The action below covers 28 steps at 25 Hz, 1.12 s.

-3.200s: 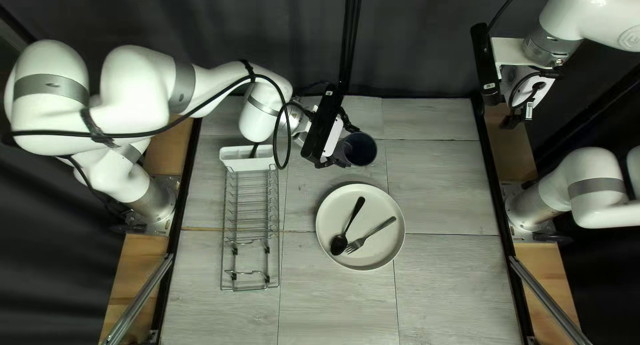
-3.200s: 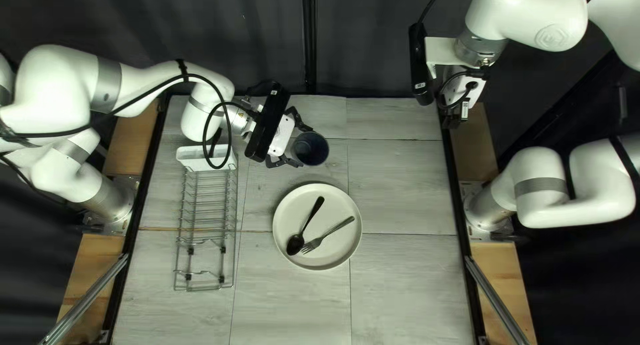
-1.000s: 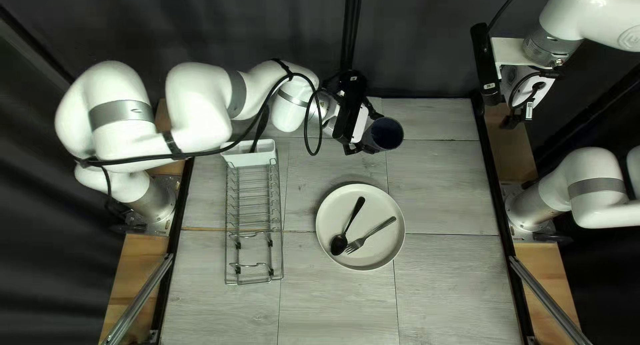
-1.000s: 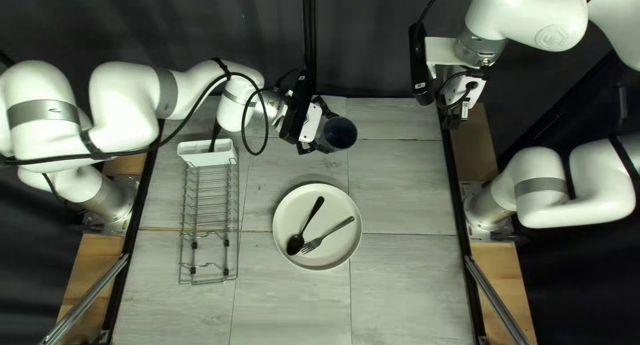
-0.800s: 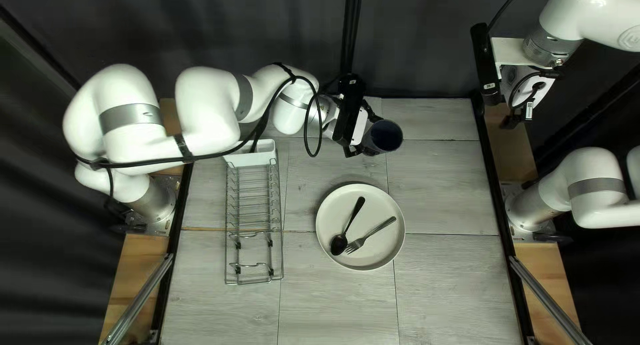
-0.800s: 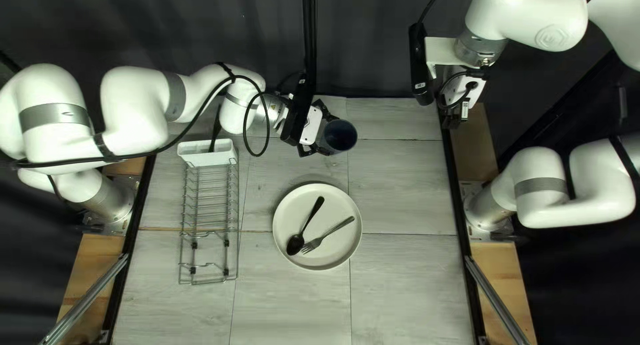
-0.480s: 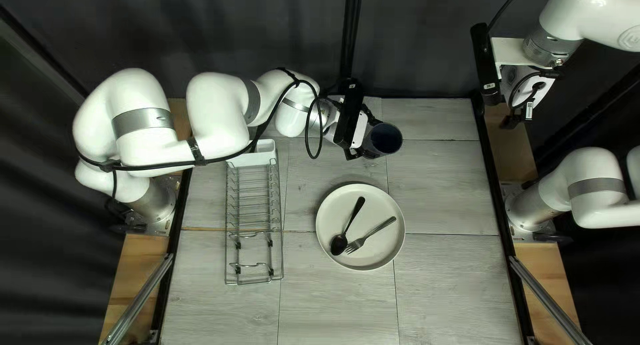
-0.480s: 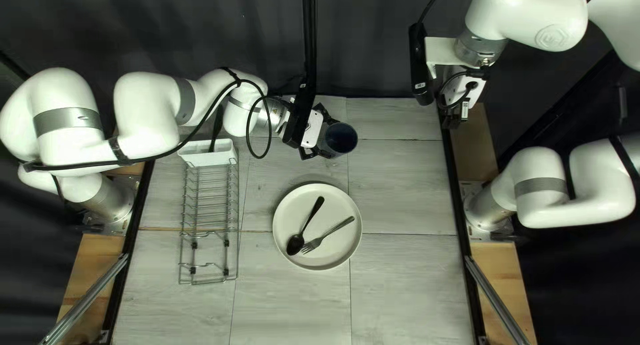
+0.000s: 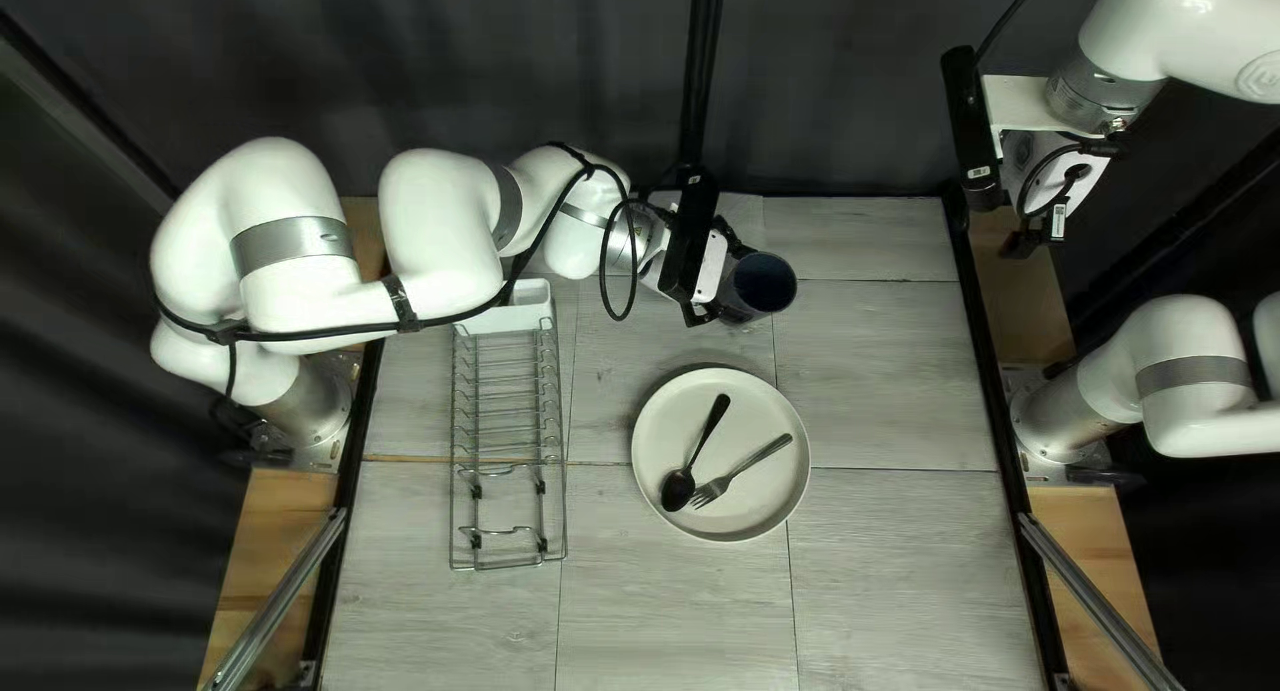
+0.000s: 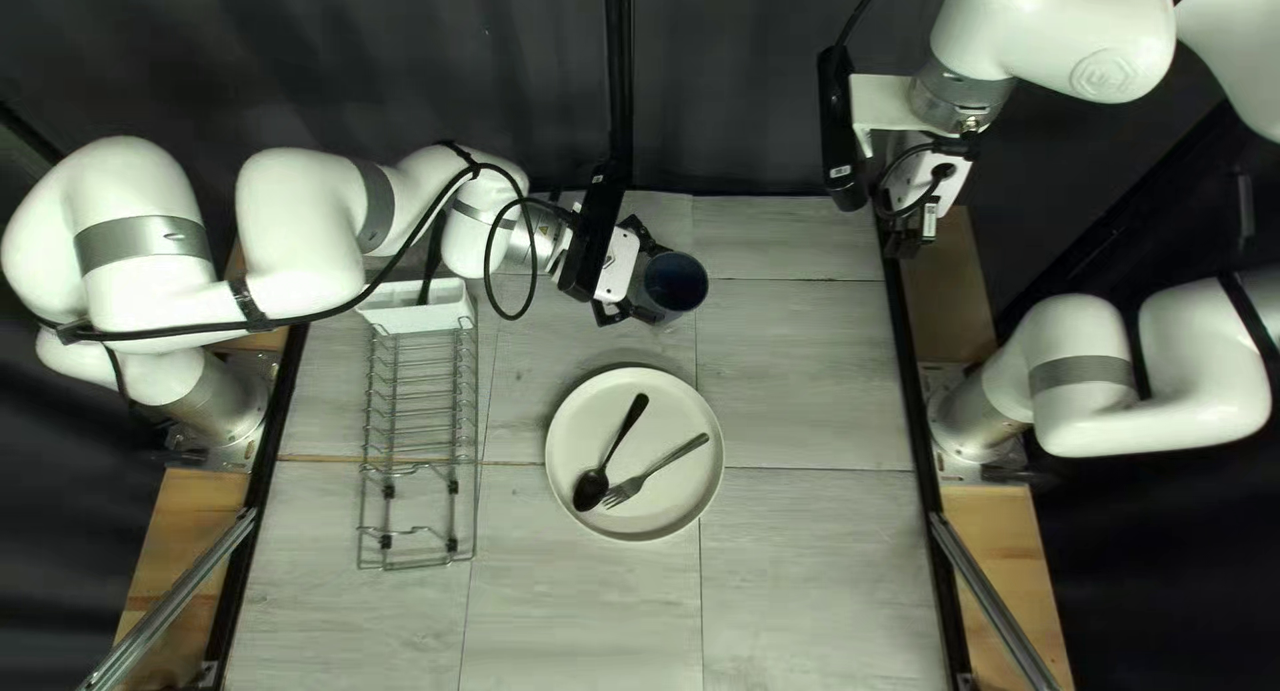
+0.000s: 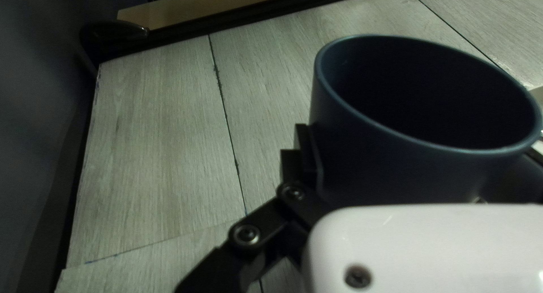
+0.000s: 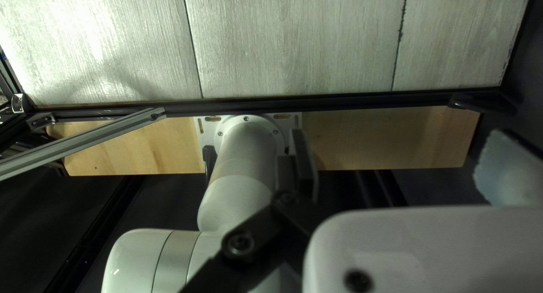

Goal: Pick up and place plate onto table. Place down one fork to the left of the plate. Place spoon and knife to the right of the plate. Place cup above the knife and spoon

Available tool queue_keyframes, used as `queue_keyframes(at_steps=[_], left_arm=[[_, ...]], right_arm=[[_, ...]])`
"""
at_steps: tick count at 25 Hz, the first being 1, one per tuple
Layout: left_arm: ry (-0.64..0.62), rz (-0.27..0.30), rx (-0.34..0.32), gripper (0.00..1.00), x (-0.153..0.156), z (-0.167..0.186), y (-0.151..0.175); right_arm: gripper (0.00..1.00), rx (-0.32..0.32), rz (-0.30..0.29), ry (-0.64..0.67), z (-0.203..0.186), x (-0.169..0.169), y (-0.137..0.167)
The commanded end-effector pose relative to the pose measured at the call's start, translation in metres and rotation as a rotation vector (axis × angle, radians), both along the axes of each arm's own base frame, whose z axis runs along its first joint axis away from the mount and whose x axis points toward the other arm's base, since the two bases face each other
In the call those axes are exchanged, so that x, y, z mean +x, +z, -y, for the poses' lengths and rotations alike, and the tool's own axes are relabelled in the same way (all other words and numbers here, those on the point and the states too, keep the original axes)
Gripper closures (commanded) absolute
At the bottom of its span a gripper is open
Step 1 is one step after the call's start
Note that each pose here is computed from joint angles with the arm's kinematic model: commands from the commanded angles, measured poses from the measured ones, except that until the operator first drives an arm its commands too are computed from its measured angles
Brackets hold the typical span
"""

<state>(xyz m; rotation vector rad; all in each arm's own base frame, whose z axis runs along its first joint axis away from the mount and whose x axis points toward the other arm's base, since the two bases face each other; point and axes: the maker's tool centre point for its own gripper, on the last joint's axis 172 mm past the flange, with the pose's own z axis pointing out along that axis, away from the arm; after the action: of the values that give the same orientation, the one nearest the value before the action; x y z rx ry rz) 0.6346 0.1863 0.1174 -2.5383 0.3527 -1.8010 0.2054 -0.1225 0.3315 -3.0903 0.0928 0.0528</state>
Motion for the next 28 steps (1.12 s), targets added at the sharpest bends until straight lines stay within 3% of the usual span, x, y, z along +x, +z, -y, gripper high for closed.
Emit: queue_keyframes(at_steps=[1,14,23,28], left_arm=[[0.000,-0.006,0.002,0.00,-0.001,-0.002,0.005],[-0.015,-0.048,0.050,0.00,-0.011,-0.027,0.047],[-0.027,-0.028,0.044,0.00,-0.005,-0.013,0.046],[-0.023,-0.016,0.022,0.00,0.000,-0.011,0.027]], right_arm=[[0.00,0.000,0.000,0.000,0.000,0.000,0.000],[0.00,0.000,0.000,0.000,0.000,0.000,0.000],[0.00,0.000,0.000,0.000,0.000,0.000,0.000],[0.00,0.000,0.000,0.000,0.000,0.000,0.000]])
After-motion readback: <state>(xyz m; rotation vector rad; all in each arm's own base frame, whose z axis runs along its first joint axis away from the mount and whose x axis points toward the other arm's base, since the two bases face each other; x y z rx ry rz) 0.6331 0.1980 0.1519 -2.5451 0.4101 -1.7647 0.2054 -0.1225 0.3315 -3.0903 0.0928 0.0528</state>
